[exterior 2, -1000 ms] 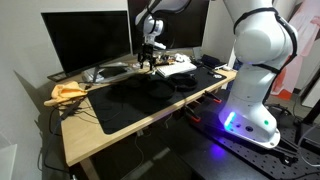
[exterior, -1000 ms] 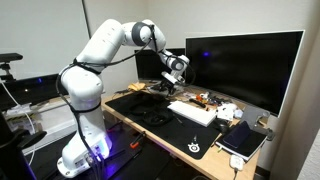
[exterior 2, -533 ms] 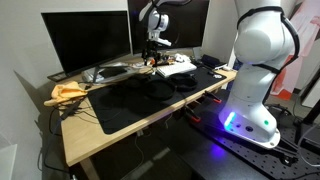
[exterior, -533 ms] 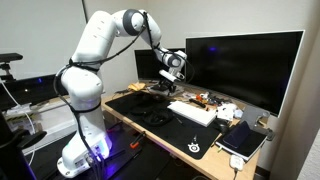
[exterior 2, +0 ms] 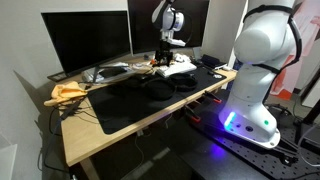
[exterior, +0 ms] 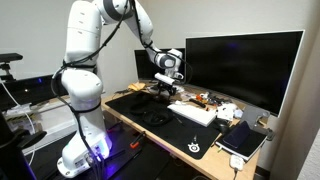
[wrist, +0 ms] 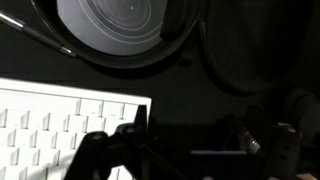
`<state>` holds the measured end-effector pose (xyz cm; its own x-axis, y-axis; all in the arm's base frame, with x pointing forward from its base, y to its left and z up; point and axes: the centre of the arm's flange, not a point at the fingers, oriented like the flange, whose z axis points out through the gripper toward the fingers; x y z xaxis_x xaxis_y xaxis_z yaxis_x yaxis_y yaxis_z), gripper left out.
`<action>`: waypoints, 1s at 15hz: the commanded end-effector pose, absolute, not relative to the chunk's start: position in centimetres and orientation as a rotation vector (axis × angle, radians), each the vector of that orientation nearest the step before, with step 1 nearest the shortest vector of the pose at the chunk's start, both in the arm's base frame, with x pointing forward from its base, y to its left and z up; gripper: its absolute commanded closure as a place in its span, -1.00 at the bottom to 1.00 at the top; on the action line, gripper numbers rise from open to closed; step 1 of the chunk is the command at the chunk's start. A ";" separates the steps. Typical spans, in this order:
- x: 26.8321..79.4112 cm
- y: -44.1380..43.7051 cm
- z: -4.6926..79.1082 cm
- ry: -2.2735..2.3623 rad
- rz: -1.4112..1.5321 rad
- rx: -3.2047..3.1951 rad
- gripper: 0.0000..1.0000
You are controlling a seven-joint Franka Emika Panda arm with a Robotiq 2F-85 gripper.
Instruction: Move the headphones to the left
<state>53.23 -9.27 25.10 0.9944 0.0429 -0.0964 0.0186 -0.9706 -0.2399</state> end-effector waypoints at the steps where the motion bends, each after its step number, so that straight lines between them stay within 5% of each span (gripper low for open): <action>1: 47.3 -10.4 27.0 -0.067 0.063 -2.946 -1.00; 15: 38.9 -11.1 30.5 -0.187 -0.149 -3.147 -1.00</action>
